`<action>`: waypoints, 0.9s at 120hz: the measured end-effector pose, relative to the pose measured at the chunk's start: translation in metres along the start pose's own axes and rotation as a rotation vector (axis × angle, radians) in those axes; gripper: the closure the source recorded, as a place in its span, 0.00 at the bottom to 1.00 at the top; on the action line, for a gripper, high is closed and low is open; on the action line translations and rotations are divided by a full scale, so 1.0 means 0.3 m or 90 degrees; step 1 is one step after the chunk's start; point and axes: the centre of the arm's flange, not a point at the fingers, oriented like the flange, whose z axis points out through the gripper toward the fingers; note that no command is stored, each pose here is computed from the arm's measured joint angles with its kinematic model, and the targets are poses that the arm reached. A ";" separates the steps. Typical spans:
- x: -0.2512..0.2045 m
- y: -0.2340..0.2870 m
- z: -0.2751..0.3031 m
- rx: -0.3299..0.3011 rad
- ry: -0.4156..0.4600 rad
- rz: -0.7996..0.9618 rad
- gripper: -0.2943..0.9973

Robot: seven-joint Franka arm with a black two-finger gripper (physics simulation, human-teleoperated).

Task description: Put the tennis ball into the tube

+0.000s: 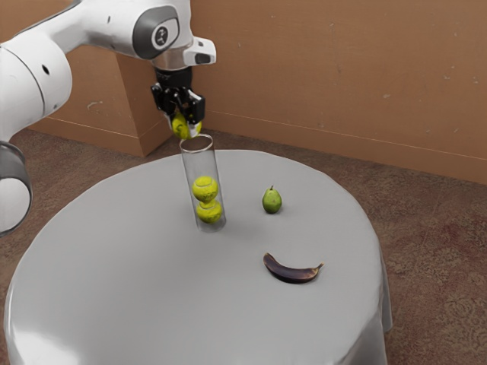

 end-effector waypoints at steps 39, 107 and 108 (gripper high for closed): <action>0.062 -0.039 0.060 0.011 0.009 -0.010 0.77; 0.091 -0.023 0.089 -0.015 0.027 -0.012 0.58; 0.091 -0.023 0.089 -0.016 0.027 -0.012 0.57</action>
